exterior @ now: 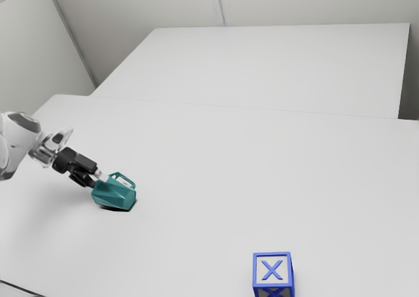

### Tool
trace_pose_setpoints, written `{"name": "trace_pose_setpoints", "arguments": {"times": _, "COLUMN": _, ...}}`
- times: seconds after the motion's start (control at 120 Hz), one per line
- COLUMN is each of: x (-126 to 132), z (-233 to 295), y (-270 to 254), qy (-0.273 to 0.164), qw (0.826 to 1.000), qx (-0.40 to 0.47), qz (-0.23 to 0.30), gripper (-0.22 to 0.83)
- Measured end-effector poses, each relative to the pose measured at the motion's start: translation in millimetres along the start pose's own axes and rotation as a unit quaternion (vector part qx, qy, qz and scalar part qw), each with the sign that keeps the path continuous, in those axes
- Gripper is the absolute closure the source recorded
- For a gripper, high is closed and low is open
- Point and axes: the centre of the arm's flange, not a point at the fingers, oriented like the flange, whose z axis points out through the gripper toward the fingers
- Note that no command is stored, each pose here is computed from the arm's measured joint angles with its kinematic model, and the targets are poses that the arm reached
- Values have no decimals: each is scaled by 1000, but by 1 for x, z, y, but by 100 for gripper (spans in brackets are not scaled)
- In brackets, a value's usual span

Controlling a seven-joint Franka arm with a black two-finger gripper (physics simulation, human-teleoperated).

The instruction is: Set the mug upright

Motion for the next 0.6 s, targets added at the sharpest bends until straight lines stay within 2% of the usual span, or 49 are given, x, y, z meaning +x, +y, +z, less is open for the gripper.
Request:
{"name": "trace_pose_setpoints", "arguments": {"times": 0.258, "x": -5, "z": 12, "y": -3, "qy": 11, "qw": 1000, "qx": -21, "qz": -6, "gripper": 1}}
{"name": "trace_pose_setpoints", "arguments": {"times": 0.6, "x": -5, "z": 16, "y": -4, "qy": 17, "qw": 1000, "qx": -25, "qz": -3, "gripper": 24}}
